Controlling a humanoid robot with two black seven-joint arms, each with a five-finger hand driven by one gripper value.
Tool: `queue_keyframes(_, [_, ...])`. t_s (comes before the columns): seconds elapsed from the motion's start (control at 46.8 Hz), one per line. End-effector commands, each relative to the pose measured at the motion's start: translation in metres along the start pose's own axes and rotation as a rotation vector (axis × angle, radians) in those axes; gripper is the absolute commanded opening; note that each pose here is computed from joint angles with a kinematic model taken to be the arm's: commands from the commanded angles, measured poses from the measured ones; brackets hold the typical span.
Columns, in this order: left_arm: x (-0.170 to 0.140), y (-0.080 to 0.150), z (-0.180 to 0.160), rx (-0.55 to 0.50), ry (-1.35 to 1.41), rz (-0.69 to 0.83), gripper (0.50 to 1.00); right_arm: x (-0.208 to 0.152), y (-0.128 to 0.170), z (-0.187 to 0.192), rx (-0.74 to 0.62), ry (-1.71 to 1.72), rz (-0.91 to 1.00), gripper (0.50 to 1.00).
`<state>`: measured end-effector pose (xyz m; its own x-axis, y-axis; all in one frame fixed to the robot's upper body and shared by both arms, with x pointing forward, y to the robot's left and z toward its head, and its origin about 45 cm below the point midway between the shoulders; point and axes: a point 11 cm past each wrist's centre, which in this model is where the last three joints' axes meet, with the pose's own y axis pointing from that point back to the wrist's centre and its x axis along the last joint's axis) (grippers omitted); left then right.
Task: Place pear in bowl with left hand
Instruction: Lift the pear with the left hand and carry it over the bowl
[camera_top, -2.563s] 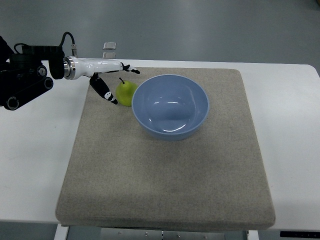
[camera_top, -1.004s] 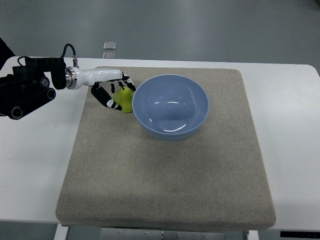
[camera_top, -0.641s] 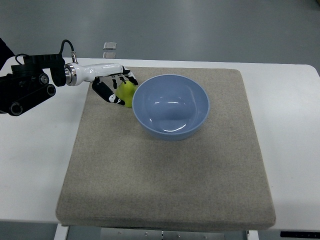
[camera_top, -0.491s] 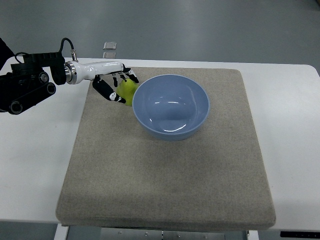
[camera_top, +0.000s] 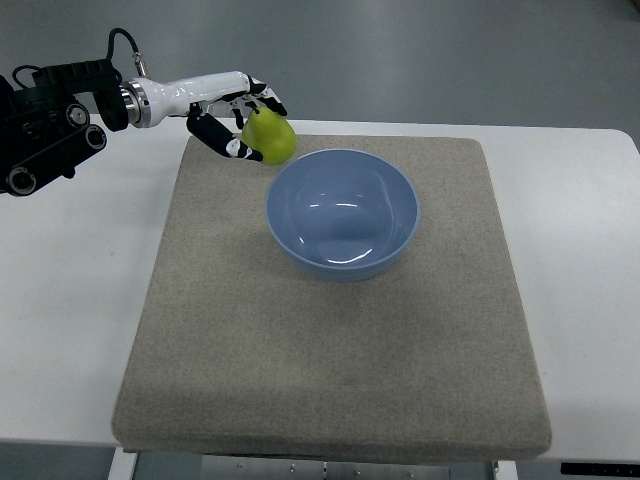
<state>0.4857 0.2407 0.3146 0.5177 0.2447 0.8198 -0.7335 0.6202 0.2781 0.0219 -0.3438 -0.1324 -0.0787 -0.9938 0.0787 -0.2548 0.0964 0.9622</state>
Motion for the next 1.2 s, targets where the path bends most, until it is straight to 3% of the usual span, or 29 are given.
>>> queue_keyframes(0.0, [0.009,-0.001,0.007,-0.014,-0.005,0.014,0.5,0.0,0.0,0.0,0.0,0.0,0.001,0.926])
queue_keyframes(0.192, [0.023,-0.005,0.024,-0.054,-0.008,0.049,0.5,0.0,0.0,0.0,0.0,0.0,0.001,0.926])
queue_keyframes(0.384, [0.015,-0.011,0.043,-0.11,-0.014,0.023,0.5,0.0,0.0,0.0,0.0,0.0,-0.001,0.926])
queue_keyframes(0.555, [-0.007,-0.03,0.066,-0.172,0.001,-0.031,0.5,0.0,0.0,0.0,0.0,0.0,0.001,0.926])
queue_keyframes(0.876, [-0.033,-0.037,0.089,-0.241,0.003,-0.098,0.5,0.0,0.0,0.0,0.0,0.0,0.001,0.926])
queue_keyframes(1.175, [-0.063,-0.039,0.083,-0.233,0.032,-0.179,0.5,0.0,0.0,0.0,0.0,0.0,0.001,0.926])
